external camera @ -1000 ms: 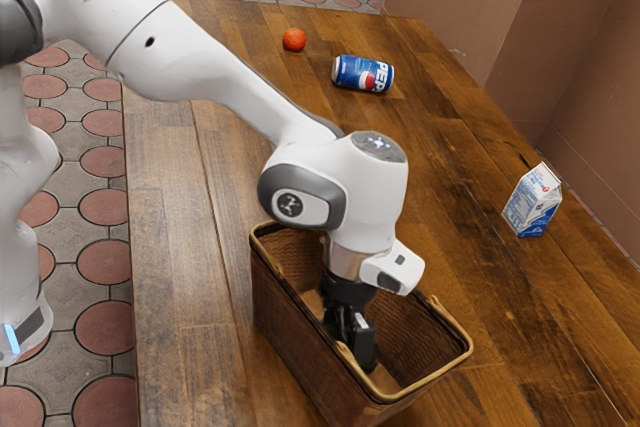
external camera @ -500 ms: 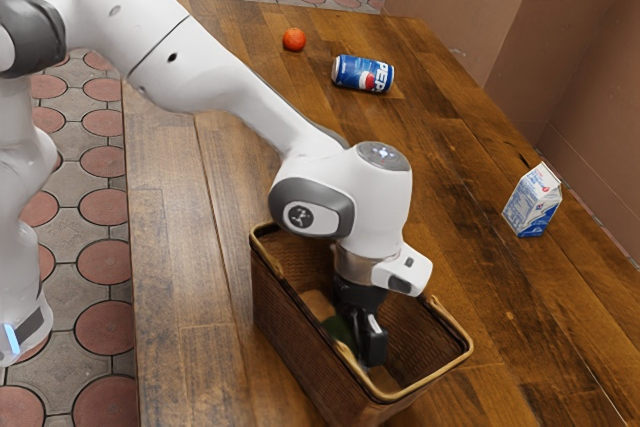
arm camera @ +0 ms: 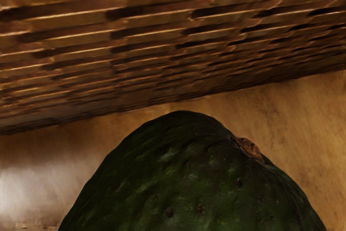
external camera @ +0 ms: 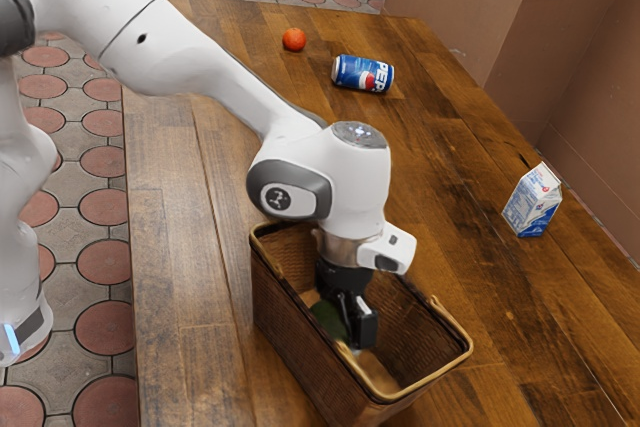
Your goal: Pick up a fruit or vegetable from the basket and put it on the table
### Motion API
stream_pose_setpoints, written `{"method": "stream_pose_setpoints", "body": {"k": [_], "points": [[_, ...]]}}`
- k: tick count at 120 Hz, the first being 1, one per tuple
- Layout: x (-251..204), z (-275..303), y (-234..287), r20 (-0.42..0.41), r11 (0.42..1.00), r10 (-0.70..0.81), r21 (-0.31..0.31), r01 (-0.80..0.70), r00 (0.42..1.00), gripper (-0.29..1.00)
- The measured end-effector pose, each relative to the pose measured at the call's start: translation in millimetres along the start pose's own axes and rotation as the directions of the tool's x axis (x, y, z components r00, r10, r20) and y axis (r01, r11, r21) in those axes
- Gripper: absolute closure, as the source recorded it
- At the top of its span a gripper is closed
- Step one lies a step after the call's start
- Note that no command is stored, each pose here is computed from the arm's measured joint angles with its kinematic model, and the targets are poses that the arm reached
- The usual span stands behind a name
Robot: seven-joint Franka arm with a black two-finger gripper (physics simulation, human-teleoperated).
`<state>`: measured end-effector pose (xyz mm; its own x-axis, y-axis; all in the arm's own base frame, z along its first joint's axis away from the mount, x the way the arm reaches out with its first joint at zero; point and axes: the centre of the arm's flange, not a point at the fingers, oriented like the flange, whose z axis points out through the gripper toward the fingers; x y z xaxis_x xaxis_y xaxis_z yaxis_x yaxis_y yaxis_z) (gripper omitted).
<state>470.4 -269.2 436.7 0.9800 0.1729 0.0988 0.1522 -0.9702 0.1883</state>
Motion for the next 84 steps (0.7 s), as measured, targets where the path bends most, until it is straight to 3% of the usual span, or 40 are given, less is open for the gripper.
{"method": "stream_pose_setpoints", "body": {"k": [26, 56, 71, 84], "points": [[-11.0, -33.5, 4.8, -0.043, 0.999, -0.016, -0.035, 0.014, 0.999, 0.28], [-42.5, -110.6, 25.9, -0.134, 0.992, -0.007, -0.125, -0.009, 0.991, 0.27], [-51.0, -181.3, 46.3, -0.217, 0.982, -0.011, -0.186, -0.031, 0.976, 0.44], [-50.5, -241.3, 60.9, -0.292, 0.98, -0.018, -0.197, -0.042, 0.956, 0.56]]}}
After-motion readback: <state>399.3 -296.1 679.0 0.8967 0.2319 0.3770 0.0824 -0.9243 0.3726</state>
